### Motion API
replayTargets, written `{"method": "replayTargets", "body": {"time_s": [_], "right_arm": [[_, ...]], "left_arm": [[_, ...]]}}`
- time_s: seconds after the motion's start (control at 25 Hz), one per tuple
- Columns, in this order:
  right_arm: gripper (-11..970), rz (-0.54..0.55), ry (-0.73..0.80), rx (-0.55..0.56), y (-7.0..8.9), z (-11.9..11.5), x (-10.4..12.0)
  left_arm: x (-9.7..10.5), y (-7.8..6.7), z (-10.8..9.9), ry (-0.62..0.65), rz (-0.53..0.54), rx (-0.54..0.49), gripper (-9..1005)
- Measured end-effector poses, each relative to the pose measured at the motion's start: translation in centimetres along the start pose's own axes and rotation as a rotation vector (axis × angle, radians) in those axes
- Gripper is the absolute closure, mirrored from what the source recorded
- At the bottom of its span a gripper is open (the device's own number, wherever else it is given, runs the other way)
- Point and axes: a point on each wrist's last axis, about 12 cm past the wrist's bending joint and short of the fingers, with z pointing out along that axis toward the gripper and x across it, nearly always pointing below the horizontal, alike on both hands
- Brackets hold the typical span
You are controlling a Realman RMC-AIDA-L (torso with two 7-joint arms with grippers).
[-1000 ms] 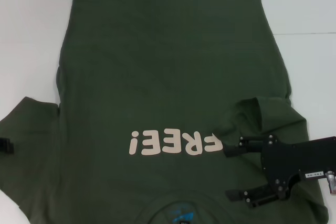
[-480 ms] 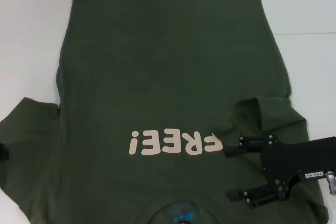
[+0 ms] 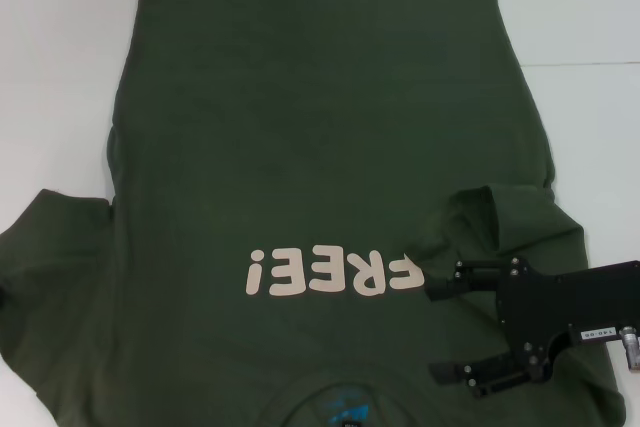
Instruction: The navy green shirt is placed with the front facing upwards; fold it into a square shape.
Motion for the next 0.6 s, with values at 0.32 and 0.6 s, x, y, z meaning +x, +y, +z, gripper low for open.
{"method": "replayTargets", "body": {"time_s": [0.32, 0.6], "right_arm": [[48, 0.002, -0.001, -0.001, 0.0, 0.1, 0.1], [48, 0.003, -0.002, -0.001, 0.0, 0.1, 0.1]], "left_arm": [[-0.1, 0.9, -1.0, -0.044, -0.013, -0.042, 987], [-0.2, 1.3, -1.2, -0.068, -0.017, -0.063, 973]]}}
